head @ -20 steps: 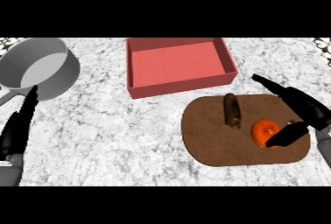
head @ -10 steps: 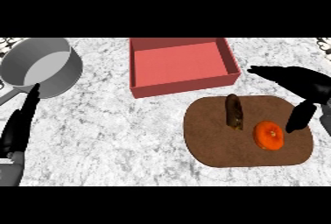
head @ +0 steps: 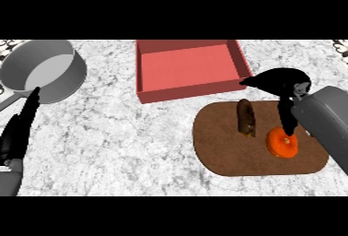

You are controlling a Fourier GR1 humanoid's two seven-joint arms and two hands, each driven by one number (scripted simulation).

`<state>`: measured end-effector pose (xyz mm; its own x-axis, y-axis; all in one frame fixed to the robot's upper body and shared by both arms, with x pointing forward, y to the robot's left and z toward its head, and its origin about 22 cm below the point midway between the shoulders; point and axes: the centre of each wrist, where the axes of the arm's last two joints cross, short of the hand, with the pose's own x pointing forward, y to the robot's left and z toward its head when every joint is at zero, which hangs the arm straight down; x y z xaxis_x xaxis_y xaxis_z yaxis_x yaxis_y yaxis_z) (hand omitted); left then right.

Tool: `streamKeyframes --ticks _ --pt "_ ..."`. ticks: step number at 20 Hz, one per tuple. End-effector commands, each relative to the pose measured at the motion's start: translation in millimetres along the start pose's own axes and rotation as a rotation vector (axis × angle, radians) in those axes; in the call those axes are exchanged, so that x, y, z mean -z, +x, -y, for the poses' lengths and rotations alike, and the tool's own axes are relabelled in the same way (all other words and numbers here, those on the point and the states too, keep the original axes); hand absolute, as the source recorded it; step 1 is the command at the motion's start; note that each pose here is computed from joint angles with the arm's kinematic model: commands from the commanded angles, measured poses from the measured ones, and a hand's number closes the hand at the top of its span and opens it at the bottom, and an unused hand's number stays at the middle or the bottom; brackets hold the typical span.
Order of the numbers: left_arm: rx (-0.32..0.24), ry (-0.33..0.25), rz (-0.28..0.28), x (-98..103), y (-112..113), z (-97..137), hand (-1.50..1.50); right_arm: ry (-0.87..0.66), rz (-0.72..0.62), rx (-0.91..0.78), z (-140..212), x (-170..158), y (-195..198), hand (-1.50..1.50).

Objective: Pick the sweet potato from the cutting board and place it in the cardboard box

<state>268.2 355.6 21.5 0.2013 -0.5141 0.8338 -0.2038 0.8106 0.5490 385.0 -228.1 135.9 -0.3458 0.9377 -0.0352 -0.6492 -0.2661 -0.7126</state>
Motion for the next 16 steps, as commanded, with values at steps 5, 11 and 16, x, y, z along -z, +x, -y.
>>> streamKeyframes --ticks 5,11,16 --pt "0.004 0.018 -0.014 -7 7 -6 0.0 0.098 -0.088 -0.091 7 35 35 -1.5" --pt "-0.013 0.027 -0.027 -5 -20 -3 0.0 0.131 -0.075 -0.105 -15 46 22 -1.5" --pt "-0.014 0.008 -0.014 12 -9 1 0.0 0.139 -0.066 -0.086 -14 61 34 -1.5"
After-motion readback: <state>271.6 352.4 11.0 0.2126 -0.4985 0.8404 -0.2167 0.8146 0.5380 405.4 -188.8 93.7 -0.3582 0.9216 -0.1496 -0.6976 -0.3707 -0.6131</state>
